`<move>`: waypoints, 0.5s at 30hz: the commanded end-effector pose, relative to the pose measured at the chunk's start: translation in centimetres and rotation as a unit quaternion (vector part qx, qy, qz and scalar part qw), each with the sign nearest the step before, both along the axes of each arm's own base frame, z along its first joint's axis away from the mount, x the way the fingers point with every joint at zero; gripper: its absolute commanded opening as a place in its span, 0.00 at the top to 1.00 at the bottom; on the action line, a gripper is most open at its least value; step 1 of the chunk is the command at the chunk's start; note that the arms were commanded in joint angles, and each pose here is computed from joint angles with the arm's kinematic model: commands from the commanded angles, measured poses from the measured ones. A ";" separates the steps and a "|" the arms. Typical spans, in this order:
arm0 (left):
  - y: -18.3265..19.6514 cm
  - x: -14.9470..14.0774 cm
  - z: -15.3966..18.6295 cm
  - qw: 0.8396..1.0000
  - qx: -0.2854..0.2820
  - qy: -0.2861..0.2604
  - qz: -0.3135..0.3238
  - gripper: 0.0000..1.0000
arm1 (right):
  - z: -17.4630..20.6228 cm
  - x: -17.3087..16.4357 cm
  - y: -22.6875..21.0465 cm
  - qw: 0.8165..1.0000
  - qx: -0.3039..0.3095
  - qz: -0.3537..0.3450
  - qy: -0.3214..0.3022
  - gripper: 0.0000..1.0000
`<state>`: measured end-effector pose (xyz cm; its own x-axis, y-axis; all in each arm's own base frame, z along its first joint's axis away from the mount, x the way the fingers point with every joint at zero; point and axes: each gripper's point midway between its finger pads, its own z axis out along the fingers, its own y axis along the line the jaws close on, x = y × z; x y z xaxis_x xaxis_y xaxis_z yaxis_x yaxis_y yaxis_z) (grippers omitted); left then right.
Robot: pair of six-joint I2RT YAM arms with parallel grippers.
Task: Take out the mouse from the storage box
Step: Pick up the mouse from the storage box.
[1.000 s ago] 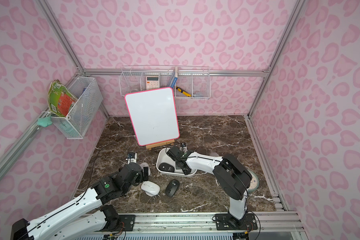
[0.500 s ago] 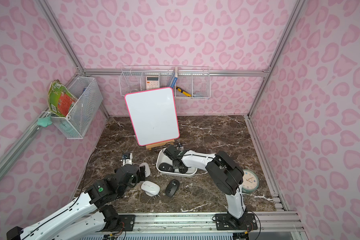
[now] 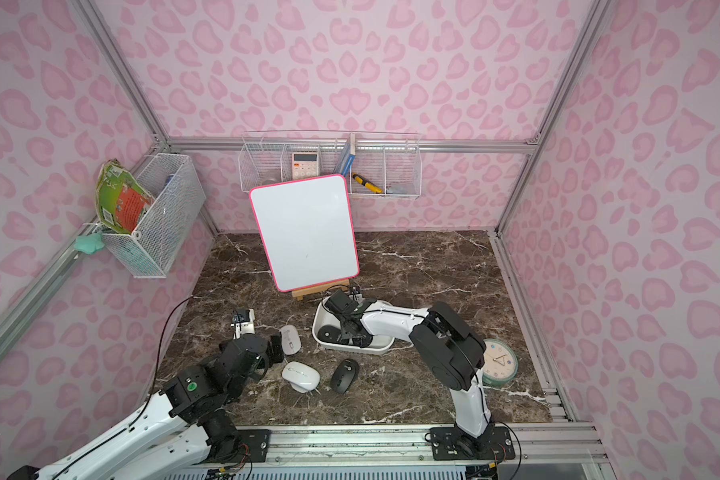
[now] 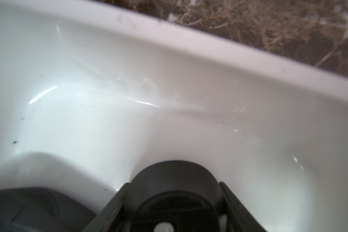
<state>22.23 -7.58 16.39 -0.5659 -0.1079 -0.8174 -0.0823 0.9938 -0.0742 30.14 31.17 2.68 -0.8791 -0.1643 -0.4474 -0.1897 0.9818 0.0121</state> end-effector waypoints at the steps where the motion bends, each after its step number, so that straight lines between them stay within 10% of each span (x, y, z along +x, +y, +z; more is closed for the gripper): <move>1: 0.4 -0.1 0.0 1.000 0.001 -0.001 0.009 0.01 | 0.8 0.0 0.8 1.000 0.028 0.012 -0.005 0.48; 10: 0.4 0.0 0.1 1.000 0.000 -0.004 0.009 0.01 | 1.1 0.8 1.7 0.997 0.070 0.021 0.005 0.51; 15: 0.3 0.0 0.0 1.000 0.004 -0.003 0.009 0.01 | 1.5 1.6 2.0 0.993 0.118 0.025 0.010 0.73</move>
